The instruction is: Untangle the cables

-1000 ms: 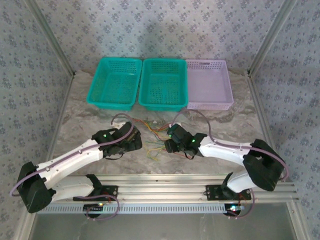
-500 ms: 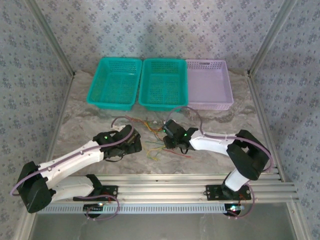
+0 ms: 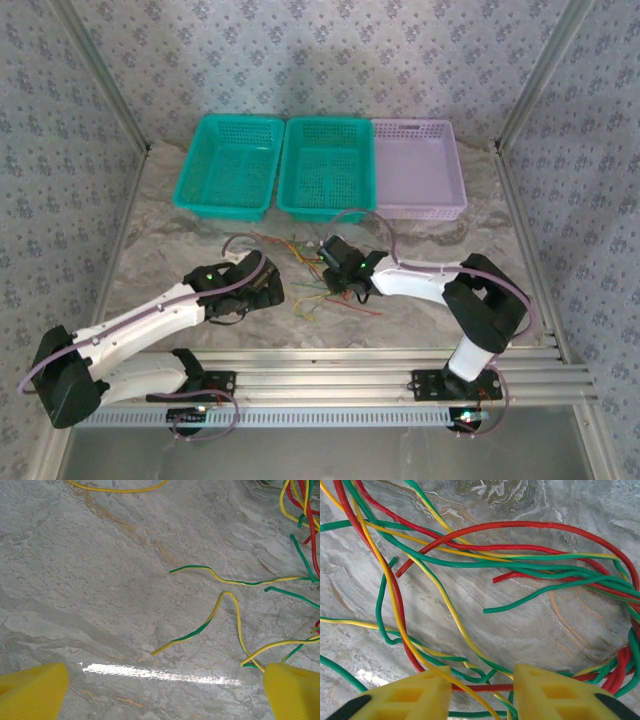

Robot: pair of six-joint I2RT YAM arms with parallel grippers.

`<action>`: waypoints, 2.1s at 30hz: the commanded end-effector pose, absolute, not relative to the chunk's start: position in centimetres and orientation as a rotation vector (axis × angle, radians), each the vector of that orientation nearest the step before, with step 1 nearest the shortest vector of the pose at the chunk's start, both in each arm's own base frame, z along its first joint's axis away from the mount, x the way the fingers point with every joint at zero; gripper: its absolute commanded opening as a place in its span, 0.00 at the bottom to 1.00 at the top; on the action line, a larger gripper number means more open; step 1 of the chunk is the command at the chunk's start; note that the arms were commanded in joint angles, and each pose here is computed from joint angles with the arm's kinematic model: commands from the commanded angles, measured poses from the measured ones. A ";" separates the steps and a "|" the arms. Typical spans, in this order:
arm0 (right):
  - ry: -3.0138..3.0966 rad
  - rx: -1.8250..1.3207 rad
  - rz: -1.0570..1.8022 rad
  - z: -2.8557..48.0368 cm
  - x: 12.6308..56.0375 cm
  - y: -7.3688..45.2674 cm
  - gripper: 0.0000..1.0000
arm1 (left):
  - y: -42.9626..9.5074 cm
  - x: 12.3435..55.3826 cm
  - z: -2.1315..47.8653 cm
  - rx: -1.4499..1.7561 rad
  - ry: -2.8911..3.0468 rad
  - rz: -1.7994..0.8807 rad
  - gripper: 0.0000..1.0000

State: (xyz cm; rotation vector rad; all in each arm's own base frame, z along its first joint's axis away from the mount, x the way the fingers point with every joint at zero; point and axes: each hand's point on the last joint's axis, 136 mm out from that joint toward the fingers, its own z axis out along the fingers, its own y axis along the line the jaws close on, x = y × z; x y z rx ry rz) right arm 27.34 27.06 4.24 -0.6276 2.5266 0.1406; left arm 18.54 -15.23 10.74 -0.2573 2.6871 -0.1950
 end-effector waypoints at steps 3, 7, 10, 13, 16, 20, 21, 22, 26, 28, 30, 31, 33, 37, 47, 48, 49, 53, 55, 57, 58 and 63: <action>2.526 -0.659 0.103 4.3 27.5 27.2 0.28 | -15.4 18.2 11.1 -0.264 2.689 -0.218 1.00; 2.511 -0.667 0.117 5.2 27.4 27.4 0.17 | -15.5 18.1 10.9 -0.261 2.693 -0.221 1.00; 2.487 -0.678 0.139 6.5 27.4 27.6 0.08 | -15.6 18.0 10.7 -0.258 2.696 -0.221 1.00; 2.450 -0.700 0.178 8.4 27.2 27.9 0.01 | -15.8 18.1 10.6 -0.261 2.696 -0.228 1.00; 2.395 -0.717 0.218 10.8 27.1 28.1 0.00 | -15.9 18.1 10.6 -0.260 2.696 -0.232 1.00; 2.327 -0.730 0.284 14.1 26.6 28.3 0.00 | -16.0 18.1 10.4 -0.256 2.699 -0.233 1.00; 2.310 -0.730 0.303 15.0 26.5 28.3 0.00 | -16.1 18.1 10.3 -0.256 2.701 -0.236 1.00; 2.297 -0.733 0.320 15.7 26.3 28.3 0.00 | -16.1 18.1 10.3 -0.257 2.701 -0.240 1.00; 2.245 -0.739 0.408 18.5 25.5 28.5 0.00 | -16.4 18.0 10.0 -0.259 2.705 -0.264 1.00; 2.219 -0.739 0.455 19.9 25.0 28.6 0.00 | -16.7 18.0 9.9 -0.262 2.706 -0.282 0.99; 2.193 -0.734 0.499 21.3 24.6 28.7 0.00 | -16.9 18.0 9.7 -0.262 2.709 -0.296 1.00; 2.181 -0.732 0.519 22.0 24.4 28.7 0.00 | -17.0 18.0 9.7 -0.261 2.709 -0.300 1.00; 2.156 -0.724 0.556 23.3 24.0 28.7 0.00 | -17.1 18.0 9.5 -0.259 2.711 -0.300 1.00; 2.105 -0.706 0.617 26.0 23.4 28.5 0.00 | -17.4 18.0 9.3 -0.255 2.715 -0.309 1.00; 2.005 -0.679 0.719 33.0 22.3 28.1 0.00 | -17.4 17.9 8.6 -0.249 2.726 -0.300 1.00; 1.997 -0.678 0.729 33.7 22.1 28.0 0.00 | -17.3 17.8 8.5 -0.251 2.728 -0.296 1.00; 1.987 -0.680 0.742 34.4 22.0 28.0 0.00 | -17.6 18.0 8.5 -0.253 2.719 -0.316 1.00; 1.967 -0.682 0.761 36.8 21.4 27.7 0.00 | -17.7 18.0 8.2 -0.252 2.722 -0.321 1.00; 1.968 -0.693 0.762 37.6 21.1 27.4 0.00 | -17.6 18.0 8.0 -0.252 2.722 -0.319 1.00; 1.963 -0.693 0.757 38.5 21.2 27.3 0.00 | -17.7 18.0 8.0 -0.254 2.722 -0.321 1.00; 1.964 -0.695 0.757 38.8 21.2 27.3 0.00 | -17.7 18.0 7.9 -0.255 2.722 -0.323 1.00; 1.945 -0.715 0.806 40.5 20.6 27.7 0.00 | -18.1 18.1 7.7 -0.256 2.723 -0.335 1.00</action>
